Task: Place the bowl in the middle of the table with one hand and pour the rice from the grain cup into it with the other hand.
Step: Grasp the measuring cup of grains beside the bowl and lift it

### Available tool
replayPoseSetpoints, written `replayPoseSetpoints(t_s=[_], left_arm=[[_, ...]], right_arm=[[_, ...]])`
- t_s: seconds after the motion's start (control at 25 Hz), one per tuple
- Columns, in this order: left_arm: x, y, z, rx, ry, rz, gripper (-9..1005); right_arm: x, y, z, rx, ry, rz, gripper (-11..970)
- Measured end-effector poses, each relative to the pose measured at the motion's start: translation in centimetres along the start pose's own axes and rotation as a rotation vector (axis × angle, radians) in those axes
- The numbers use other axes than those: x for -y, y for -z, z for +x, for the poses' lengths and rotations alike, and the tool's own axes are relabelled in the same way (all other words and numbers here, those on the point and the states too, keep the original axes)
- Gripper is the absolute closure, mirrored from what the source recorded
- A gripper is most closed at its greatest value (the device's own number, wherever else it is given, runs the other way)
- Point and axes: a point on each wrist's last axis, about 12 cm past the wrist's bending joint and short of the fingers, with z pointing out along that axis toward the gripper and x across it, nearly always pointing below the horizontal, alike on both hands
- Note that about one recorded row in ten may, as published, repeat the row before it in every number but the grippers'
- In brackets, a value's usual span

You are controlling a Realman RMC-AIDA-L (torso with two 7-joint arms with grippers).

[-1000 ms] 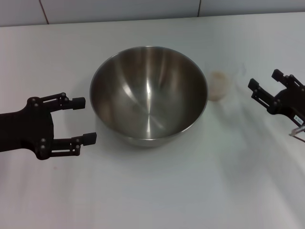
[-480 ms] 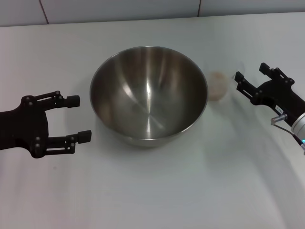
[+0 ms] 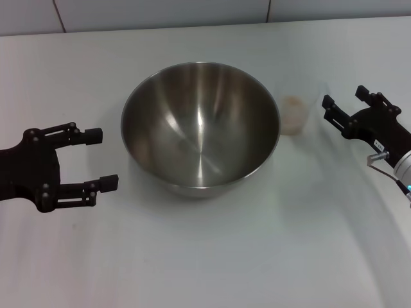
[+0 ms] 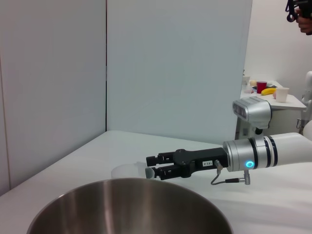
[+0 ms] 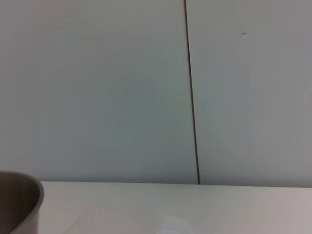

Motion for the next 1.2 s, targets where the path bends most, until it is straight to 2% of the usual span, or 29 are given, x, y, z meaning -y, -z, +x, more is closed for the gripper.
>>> replayPoseSetpoints(t_s=[1.2], left_arm=[[0.0, 0.0, 0.0, -0.001, -0.005, 0.001, 167]], right_arm=[[0.1, -2.0, -1.2, 0.004, 0.001, 0.015, 197]])
